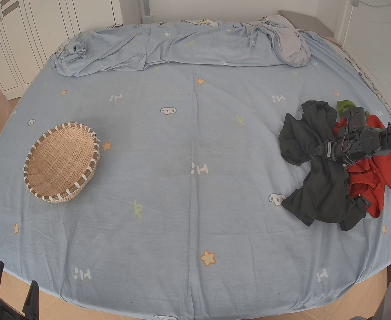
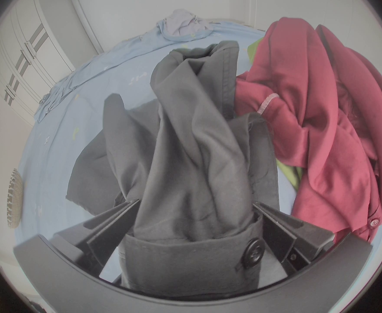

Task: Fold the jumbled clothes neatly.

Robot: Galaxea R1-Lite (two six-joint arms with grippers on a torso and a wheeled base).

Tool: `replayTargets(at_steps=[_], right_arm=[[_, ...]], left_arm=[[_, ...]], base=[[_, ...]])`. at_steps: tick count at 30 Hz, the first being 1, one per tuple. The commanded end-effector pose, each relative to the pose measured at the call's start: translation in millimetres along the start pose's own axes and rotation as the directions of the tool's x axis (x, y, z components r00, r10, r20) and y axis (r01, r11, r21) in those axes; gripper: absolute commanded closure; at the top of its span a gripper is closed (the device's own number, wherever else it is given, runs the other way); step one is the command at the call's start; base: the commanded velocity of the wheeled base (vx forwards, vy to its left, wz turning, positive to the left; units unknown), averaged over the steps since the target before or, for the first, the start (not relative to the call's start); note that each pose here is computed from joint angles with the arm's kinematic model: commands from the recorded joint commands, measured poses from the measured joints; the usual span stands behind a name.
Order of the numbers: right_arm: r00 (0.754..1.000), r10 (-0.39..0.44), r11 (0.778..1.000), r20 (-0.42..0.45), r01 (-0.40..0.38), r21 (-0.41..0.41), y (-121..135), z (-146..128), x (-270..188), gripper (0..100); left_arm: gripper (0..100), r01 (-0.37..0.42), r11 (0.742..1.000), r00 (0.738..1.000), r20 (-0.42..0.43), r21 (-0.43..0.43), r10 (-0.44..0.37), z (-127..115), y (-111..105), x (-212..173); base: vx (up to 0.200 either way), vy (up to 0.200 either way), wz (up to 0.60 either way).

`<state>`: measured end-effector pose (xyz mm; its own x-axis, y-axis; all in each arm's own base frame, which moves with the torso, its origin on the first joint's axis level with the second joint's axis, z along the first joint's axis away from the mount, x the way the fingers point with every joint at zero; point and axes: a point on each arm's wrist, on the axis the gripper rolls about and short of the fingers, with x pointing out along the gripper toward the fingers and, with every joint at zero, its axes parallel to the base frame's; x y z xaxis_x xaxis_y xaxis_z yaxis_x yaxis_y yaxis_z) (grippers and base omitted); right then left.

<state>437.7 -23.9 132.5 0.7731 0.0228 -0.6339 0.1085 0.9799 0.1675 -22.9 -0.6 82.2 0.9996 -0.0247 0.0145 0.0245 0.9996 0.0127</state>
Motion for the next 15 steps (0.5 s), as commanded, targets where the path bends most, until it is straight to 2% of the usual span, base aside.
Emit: replayTargets(at_steps=[1, 5, 13, 14, 15], right_arm=[[1.000, 0.007, 1.000, -0.011, -0.007, -0.004, 4, 0, -4, 0], [0.999, 0.011, 1.000, -0.046, -0.011, -0.005, 5, -6, 0, 0], [0.998, 0.008, 1.000, -0.061, -0.008, -0.004, 4, -9, 8, 0], [0.998, 0.004, 1.000, -0.067, -0.005, -0.005, 3, -11, 11, 100], [0.998, 0.002, 1.000, -0.069, -0.003, -0.006, 3, -11, 12, 100]], left_arm=[[0, 0.000, 1.000, 1.000, -0.001, 0.000, 0.000, -5, 0, 0], [0, 0.000, 1.000, 1.000, -0.001, 0.000, 0.000, -5, 0, 0], [0, 0.000, 1.000, 1.000, -0.002, 0.000, 0.000, -5, 0, 0], [0, 0.000, 1.000, 1.000, -0.001, 0.000, 0.000, -5, 0, 0], [0, 0.000, 1.000, 1.000, -0.001, 0.000, 0.000, -5, 0, 0]], base=[[0.000, 0.000, 0.00], [0.000, 0.000, 0.00], [0.000, 0.000, 0.00], [0.000, 0.000, 0.00], [0.000, 0.000, 0.00]])
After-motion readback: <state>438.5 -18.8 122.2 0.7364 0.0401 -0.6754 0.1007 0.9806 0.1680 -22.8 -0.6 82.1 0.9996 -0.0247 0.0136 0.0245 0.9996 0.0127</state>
